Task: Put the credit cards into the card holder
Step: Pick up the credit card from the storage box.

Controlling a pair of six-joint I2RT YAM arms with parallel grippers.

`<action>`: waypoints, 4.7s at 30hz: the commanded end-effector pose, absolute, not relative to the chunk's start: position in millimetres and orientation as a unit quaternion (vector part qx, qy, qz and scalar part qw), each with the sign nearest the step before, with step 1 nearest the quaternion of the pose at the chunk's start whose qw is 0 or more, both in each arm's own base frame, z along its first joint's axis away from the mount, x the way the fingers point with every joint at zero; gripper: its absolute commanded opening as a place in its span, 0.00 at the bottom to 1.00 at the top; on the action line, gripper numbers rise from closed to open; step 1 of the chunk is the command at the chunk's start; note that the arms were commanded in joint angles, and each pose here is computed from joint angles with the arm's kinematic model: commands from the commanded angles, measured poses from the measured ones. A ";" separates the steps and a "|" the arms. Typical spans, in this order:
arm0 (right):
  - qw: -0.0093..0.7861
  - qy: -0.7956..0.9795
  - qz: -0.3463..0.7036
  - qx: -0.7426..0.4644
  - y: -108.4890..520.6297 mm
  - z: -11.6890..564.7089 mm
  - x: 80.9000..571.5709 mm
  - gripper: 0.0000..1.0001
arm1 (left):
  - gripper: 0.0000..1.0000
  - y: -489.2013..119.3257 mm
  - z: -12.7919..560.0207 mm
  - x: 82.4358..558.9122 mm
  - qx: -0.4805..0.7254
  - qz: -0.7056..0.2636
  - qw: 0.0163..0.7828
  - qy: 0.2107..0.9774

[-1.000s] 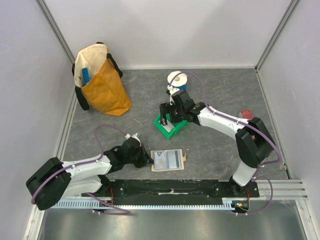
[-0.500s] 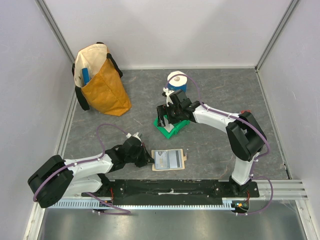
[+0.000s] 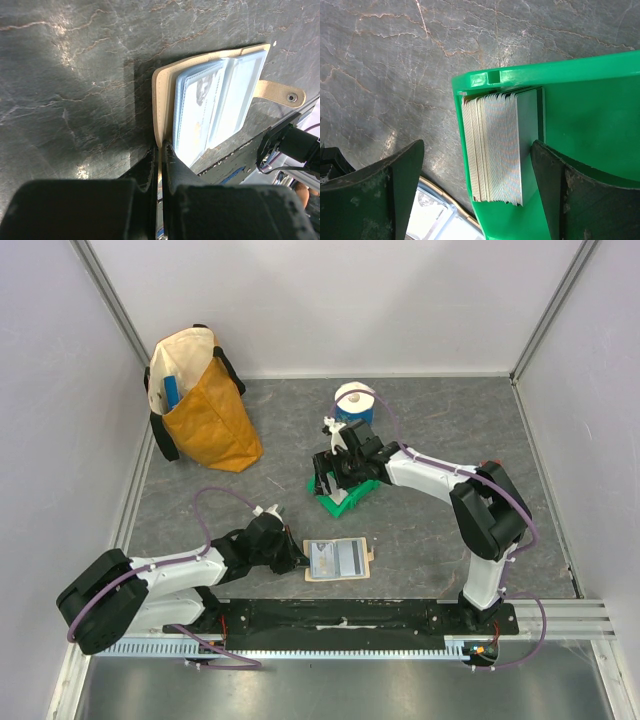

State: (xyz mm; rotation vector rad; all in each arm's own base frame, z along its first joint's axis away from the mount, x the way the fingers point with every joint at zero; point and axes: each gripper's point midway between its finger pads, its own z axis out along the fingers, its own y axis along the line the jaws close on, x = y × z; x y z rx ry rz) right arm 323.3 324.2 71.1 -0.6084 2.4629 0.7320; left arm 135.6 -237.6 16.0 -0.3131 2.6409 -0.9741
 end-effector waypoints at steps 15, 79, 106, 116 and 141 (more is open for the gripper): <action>0.285 0.879 0.302 -0.232 331.9 109.5 331.6 0.81 | 0.02 -238.0 17.7 140.6 -0.102 -0.334 0.163 0.923; 0.216 0.874 0.354 -0.255 333.2 88.9 322.6 0.65 | 0.02 -240.8 13.7 139.6 -0.101 -0.334 0.153 0.925; 0.231 0.876 0.337 -0.258 325.8 99.2 324.4 0.26 | 0.02 -241.3 14.0 139.4 -0.100 -0.335 0.152 0.925; 0.234 0.875 0.336 -0.259 323.1 100.7 324.6 0.20 | 0.02 -242.5 15.6 139.8 -0.100 -0.337 0.152 0.924; 0.228 0.911 0.227 -0.259 296.1 51.2 332.3 0.19 | 0.02 -242.1 12.4 139.3 -0.100 -0.334 0.148 0.926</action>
